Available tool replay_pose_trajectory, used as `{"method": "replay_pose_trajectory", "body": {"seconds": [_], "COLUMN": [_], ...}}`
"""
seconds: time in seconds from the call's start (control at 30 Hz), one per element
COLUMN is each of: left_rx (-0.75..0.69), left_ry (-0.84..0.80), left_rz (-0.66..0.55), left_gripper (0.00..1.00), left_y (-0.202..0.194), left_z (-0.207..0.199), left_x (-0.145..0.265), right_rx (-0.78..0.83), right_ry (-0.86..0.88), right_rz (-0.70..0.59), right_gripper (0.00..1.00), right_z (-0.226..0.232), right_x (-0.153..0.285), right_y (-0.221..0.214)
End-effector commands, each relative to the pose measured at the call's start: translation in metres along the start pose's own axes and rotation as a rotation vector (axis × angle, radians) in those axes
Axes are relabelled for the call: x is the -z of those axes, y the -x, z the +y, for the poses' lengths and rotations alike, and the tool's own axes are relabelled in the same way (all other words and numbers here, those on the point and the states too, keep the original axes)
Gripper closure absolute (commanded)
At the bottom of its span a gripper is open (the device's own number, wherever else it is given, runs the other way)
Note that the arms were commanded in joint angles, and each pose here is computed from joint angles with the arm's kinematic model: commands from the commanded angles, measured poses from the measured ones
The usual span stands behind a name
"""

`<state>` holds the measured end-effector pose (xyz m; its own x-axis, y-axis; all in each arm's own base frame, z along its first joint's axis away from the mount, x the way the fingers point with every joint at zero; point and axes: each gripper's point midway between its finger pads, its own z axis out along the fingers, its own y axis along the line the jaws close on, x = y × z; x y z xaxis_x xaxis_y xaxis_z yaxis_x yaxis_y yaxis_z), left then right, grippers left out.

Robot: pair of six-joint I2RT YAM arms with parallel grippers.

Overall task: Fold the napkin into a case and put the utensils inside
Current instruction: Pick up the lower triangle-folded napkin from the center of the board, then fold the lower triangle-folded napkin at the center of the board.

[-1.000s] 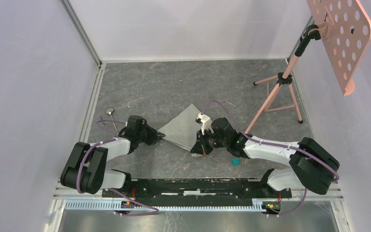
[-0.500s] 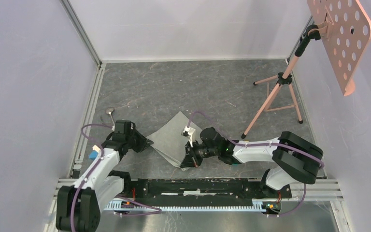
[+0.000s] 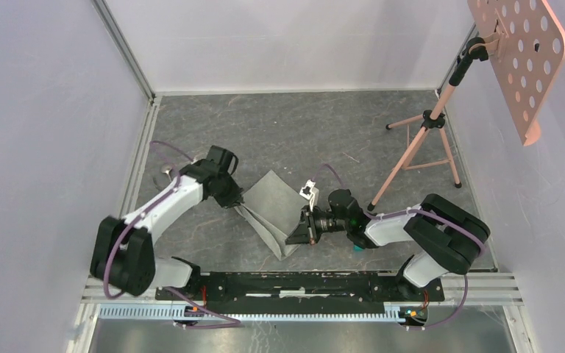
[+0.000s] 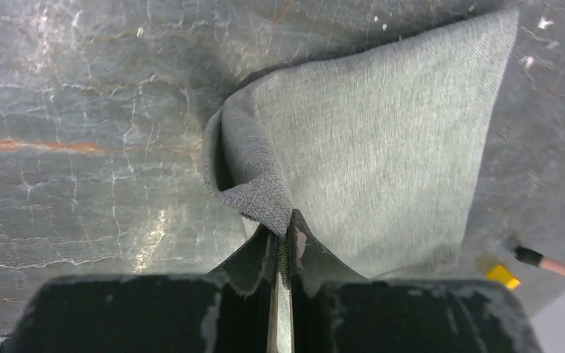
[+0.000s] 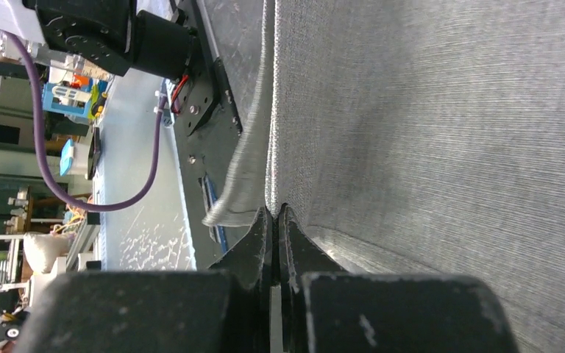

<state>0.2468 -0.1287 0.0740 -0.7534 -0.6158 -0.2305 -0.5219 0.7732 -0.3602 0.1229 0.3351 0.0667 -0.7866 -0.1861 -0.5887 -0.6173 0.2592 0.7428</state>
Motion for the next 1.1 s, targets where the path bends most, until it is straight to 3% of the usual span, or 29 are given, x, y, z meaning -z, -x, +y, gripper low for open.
{"method": "replay_pose_trajectory", "body": {"seconds": [0.0, 0.33, 1.07], "left_rx": [-0.002, -0.066, -0.131], "left_ry": [0.159, 0.193, 0.209], "left_rz": [-0.137, -0.085, -0.022], "left_gripper": [0.98, 0.98, 0.98], "left_y": [0.035, 0.030, 0.018], "left_z": [-0.007, -0.044, -0.045], "left_x": [-0.010, -0.046, -0.078], "right_rx": [-0.039, 0.037, 0.267], "right_ry": [0.024, -0.106, -0.503], "right_rz": [0.060, 0.103, 0.057], "right_gripper": [0.99, 0.98, 0.51], "right_z": [-0.007, -0.040, -0.073], "right_x": [0.007, 0.007, 0.051], "right_y": [-0.020, -0.016, 0.056]}}
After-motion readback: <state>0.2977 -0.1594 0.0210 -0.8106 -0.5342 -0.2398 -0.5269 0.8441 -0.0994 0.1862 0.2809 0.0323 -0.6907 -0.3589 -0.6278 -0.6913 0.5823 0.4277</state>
